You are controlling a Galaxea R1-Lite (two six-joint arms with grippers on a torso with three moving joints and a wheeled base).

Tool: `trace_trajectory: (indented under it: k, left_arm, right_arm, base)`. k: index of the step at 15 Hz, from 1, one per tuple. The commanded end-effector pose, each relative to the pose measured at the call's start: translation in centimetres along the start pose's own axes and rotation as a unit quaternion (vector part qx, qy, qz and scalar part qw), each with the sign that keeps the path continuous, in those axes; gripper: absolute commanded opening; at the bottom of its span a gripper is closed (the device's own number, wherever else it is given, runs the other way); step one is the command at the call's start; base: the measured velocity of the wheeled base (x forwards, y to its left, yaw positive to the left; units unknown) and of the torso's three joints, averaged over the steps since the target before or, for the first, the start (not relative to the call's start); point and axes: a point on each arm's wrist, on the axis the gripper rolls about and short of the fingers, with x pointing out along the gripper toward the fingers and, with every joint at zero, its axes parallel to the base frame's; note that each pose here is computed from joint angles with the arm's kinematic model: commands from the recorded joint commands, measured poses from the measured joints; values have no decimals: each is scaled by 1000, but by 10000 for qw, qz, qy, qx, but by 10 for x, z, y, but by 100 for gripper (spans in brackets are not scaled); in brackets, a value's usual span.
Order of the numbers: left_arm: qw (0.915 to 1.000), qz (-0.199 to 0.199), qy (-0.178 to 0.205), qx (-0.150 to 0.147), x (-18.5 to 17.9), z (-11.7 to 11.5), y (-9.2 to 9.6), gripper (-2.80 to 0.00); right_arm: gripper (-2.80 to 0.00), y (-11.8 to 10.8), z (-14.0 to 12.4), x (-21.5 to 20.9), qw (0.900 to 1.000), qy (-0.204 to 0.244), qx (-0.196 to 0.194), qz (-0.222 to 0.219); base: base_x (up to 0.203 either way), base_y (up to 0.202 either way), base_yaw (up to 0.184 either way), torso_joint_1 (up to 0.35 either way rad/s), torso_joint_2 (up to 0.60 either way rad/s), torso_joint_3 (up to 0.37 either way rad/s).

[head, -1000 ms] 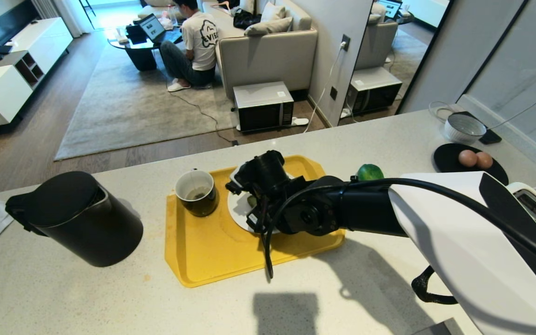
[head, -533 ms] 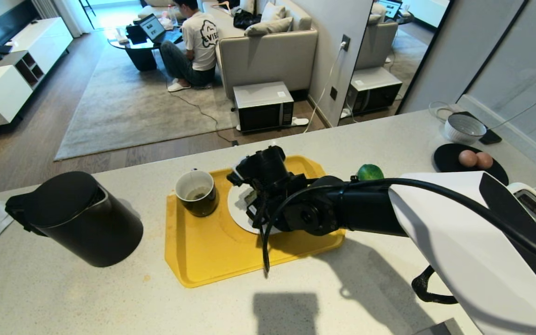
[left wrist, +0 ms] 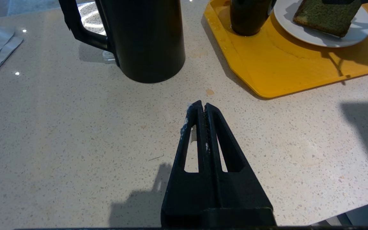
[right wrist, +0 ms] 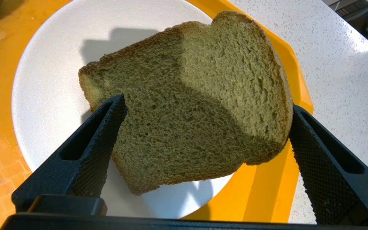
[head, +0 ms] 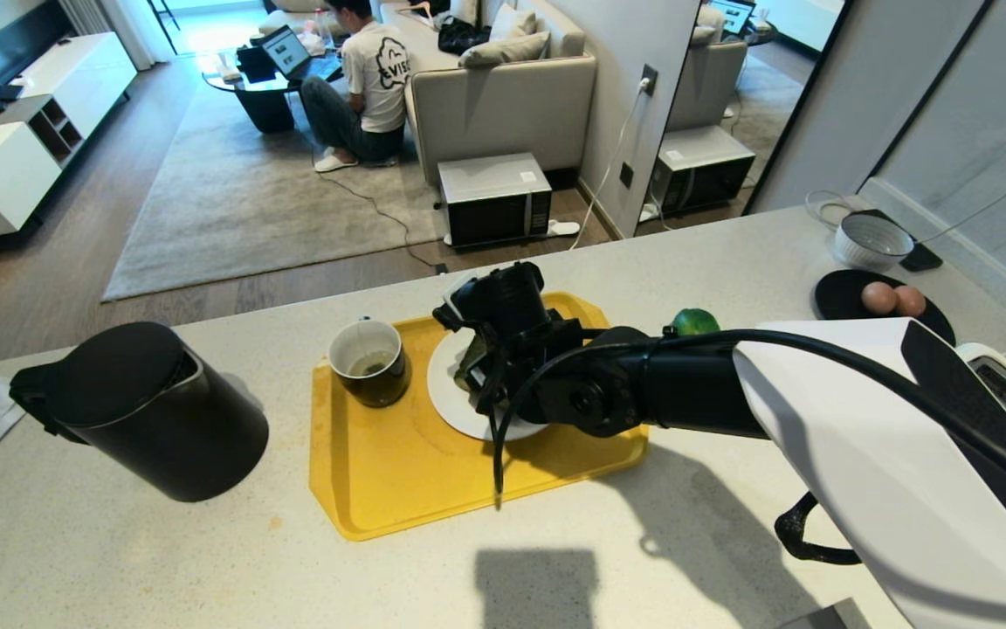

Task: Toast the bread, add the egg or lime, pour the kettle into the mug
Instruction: Put the baked bread on a plate

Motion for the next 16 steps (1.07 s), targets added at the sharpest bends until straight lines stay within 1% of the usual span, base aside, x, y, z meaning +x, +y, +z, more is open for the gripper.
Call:
trace_trajectory:
  k: [1, 4, 6, 9, 13, 16]
  left_arm:
    - [10000, 2, 7, -1, 0, 0, 0, -280]
    - [10000, 2, 7, -1, 0, 0, 0, -280]
    - [10000, 2, 0, -1, 0, 0, 0, -280]
    - [10000, 2, 1, -1, 0, 0, 0, -280]
    - [10000, 2, 7, -1, 0, 0, 0, -280]
    - [10000, 2, 0, -1, 0, 0, 0, -280]
  right_arm:
    - [0, 2, -1, 0, 10000, 12, -27, 7]
    - [0, 6, -2, 2, 10000, 23, -7, -79]
    - [0, 9, 0, 3, 9997, -152, 93, -140]
    - [0, 19, 0, 4, 9996, -255, 111, -104]
    - [0, 20, 2, 6, 9989, -404, 198, -162]
    - [0, 16, -1, 10, 9987, -304, 203, -346]
  base:
    - [0, 0, 0, 0, 0, 0]
    - [0, 0, 0, 0, 0, 0]
    - [0, 0, 0, 0, 0, 0]
    - [0, 0, 0, 0, 0, 0]
    - [0, 0, 0, 0, 0, 0]
    - [0, 0, 0, 0, 0, 0]
